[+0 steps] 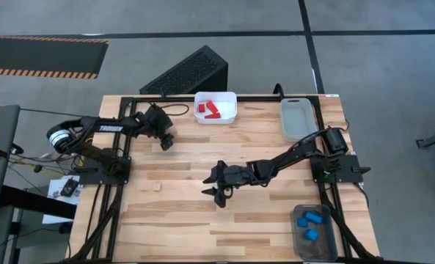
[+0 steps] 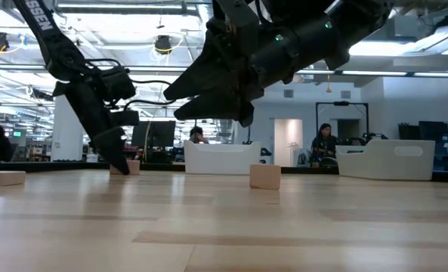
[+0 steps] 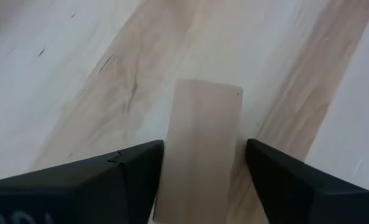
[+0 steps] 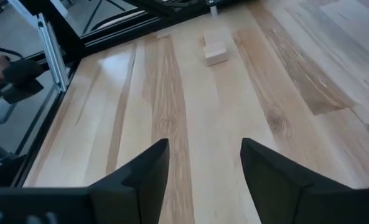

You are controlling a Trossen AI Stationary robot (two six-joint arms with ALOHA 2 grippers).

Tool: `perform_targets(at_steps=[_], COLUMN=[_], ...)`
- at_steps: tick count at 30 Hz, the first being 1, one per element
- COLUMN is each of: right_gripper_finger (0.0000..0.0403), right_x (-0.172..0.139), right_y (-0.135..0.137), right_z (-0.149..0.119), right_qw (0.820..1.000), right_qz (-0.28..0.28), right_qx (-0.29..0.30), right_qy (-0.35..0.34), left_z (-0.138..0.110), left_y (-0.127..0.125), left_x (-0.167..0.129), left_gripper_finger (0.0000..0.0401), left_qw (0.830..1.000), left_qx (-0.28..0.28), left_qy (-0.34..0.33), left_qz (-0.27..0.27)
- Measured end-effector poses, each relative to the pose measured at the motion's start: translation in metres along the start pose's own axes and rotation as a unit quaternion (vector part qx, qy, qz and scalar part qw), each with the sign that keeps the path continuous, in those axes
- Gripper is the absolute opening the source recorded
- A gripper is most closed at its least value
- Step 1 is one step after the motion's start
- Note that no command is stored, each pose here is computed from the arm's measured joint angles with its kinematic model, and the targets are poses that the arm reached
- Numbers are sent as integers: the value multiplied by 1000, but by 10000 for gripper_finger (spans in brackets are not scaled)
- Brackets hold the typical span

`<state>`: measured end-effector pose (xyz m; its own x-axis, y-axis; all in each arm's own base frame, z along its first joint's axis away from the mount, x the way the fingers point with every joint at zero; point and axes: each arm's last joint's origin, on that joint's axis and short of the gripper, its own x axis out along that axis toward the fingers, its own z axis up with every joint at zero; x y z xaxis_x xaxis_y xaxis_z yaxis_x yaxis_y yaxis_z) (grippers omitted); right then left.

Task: Sort & place blocks by color
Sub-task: Put the top left brown block into the gray bin

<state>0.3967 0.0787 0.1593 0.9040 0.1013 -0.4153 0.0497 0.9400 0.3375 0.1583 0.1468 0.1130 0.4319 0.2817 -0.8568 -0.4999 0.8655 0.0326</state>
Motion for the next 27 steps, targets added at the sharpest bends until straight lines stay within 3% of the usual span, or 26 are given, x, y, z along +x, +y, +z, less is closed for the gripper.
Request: perform_targets(at_steps=[7,16,23,27], right_gripper_finger=[202,195,192,189], right_x=[1,1,0,0], right_y=[-16,-16,-16,-17], right_z=[7,7,8,6], right_qw=[1000,1000,998,994], right_qz=[-18,-18,-19,-22], right_qx=[13,12,-51,-111], right_qy=[-7,-7,-5,7], left_z=[2,3,5,6], left_y=[-1,-4,-18,-33], left_x=[-6,-6,-6,-11], left_gripper_finger=[105,104,107,105], left_qw=[1000,1000,999,995], left_qx=[-3,-12,8,24], left_qy=[-21,-22,-22,-26], left_qz=[-9,-15,-34,-92])
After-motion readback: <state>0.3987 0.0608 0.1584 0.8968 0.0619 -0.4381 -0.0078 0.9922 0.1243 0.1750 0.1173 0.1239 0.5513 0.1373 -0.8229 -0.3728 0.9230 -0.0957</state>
